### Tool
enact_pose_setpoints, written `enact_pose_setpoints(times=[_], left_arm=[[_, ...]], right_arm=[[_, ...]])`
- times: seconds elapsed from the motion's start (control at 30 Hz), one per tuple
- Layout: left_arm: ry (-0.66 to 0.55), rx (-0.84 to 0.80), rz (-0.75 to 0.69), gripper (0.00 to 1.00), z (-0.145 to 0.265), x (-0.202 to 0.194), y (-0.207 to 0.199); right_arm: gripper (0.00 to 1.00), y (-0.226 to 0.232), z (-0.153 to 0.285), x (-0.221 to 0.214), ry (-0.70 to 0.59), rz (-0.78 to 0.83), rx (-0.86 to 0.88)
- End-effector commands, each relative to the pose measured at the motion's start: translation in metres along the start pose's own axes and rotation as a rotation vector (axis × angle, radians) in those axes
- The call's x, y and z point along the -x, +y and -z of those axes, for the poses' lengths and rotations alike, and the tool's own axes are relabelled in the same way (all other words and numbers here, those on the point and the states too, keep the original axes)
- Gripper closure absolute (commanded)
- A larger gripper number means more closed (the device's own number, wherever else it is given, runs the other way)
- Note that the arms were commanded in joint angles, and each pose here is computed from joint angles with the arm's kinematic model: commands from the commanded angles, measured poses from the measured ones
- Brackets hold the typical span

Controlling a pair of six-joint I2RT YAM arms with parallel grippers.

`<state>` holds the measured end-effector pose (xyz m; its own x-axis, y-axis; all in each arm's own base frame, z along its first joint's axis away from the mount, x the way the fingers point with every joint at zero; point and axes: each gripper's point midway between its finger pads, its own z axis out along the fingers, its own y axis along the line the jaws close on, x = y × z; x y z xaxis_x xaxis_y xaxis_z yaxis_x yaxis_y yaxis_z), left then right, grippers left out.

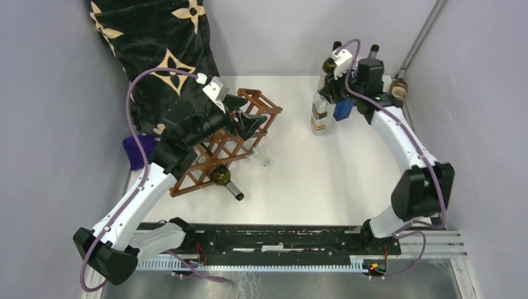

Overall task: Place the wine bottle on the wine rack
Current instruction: Pick up the wine bottle from the center of the board.

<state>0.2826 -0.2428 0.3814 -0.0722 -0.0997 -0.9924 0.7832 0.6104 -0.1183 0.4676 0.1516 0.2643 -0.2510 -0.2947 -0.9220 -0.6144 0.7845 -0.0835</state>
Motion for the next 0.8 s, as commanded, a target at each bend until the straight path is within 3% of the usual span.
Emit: enact_pose_setpoints(times=[0.0,0.33,0.57,0.77], left_arm=[[-0.038,-0.178,0.109,0.03,0.002,0.006,-0.038],[0.056,-0.246,0.048,0.04,-0.002,-0.045,-0.122],[0.023,-0.226,0.069,0.03,0.008,-0.084,-0.145],[-0.007,-0.133,0.007,0.00,0.001,-0.109,-0.146]], right_arm=[[1.00,0.033,0.072,0.065,-0.263,0.125,0.109],[1.00,0.105,0.142,0.009,-0.276,0.121,0.355],[1.00,0.138,0.171,-0.013,-0.346,0.085,0.518],[1.00,0.148,0.169,-0.022,-0.386,0.018,0.588]])
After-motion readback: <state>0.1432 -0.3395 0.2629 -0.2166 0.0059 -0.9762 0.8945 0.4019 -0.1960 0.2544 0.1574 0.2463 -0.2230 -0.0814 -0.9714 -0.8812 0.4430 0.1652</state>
